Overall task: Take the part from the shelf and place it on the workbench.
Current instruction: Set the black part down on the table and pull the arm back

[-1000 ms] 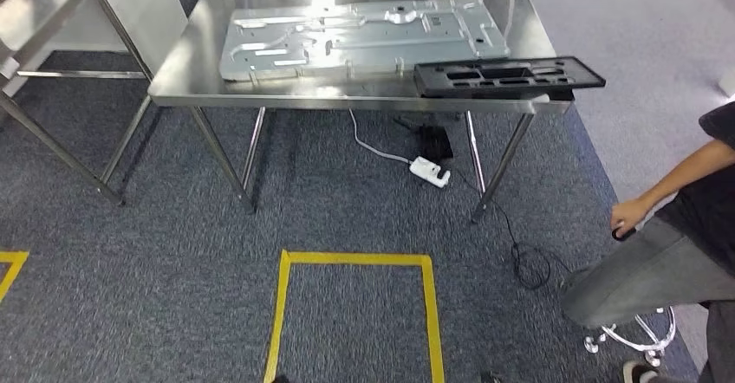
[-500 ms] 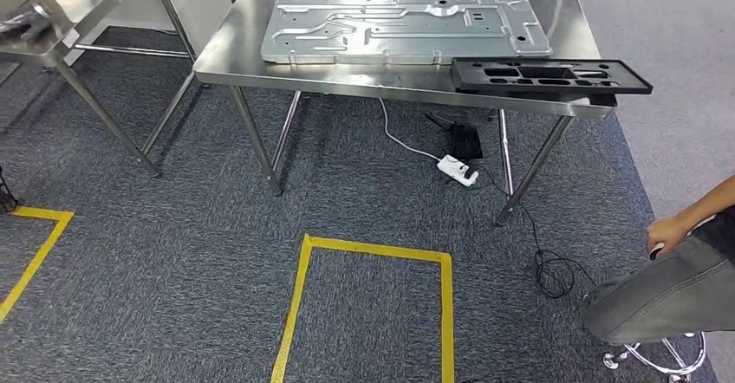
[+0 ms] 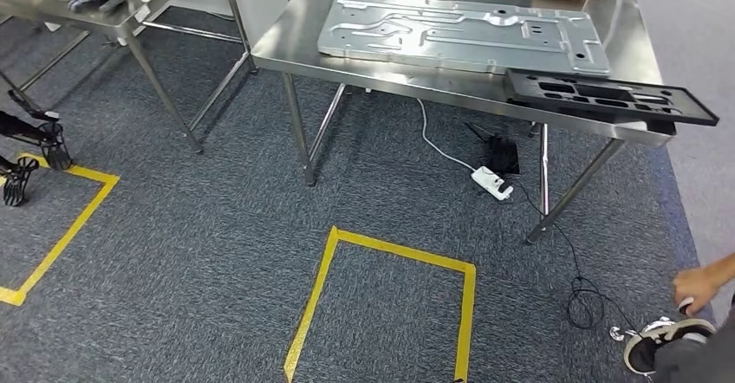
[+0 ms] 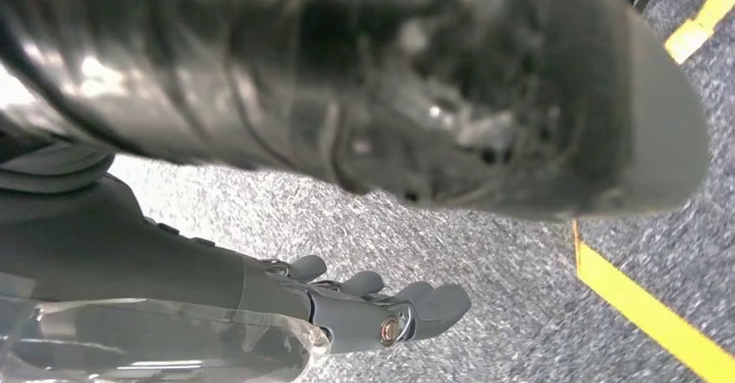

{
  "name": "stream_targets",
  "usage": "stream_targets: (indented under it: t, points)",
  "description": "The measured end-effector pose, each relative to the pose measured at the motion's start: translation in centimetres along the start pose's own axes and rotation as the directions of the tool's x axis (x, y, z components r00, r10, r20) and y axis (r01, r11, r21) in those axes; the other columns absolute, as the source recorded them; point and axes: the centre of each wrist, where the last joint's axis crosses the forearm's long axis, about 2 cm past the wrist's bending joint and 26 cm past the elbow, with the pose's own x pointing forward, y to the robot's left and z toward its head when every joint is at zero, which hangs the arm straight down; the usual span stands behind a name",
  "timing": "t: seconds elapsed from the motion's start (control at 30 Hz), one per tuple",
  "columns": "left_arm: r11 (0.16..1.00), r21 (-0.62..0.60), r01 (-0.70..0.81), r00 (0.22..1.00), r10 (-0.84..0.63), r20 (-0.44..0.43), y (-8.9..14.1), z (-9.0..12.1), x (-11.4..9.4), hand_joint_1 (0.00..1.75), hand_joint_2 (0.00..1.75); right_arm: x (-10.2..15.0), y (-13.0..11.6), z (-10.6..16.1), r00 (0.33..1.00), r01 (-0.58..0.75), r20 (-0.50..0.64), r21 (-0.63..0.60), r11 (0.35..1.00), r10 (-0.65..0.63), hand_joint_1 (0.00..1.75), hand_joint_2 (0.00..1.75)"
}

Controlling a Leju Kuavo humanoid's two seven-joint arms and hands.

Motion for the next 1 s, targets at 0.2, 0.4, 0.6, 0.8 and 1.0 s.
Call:
stream_targets:
  t: [0.2,0.4,0.6,0.8,1.0]
  points:
    - [1.0,0.003,0.011,1.0,-0.011,0.005,0.1,0.0,0.2,0.0,0.0,-0.4,0.1,0.0,0.999,-0.033,-0.001,0.006,0.999,0.033,0.0,0.0]
    - [1.0,0.015,0.02,1.0,-0.02,-0.001,0.0,0.0,0.2,0.0,0.0,-0.5,0.3,0.1,0.998,-0.051,-0.019,0.023,0.998,0.051,0.0,0.0]
    - [0.999,0.052,-0.004,1.0,0.005,-0.006,0.0,0.0,-0.1,0.0,0.0,-0.5,0.1,0.0,0.999,-0.03,-0.037,0.039,0.999,0.031,0.0,0.0]
    - [0.997,0.075,-0.031,0.999,0.033,-0.029,0.3,0.0,-0.3,0.0,0.0,-1.0,-0.4,-0.1,1.0,-0.005,-0.001,0.023,1.0,0.005,0.0,0.0]
    - [0.995,0.084,-0.045,0.998,0.049,-0.046,0.6,-0.1,-0.4,0.0,0.0,-0.8,-1.0,-0.3,0.998,-0.028,0.054,0.026,0.999,0.026,0.0,0.0]
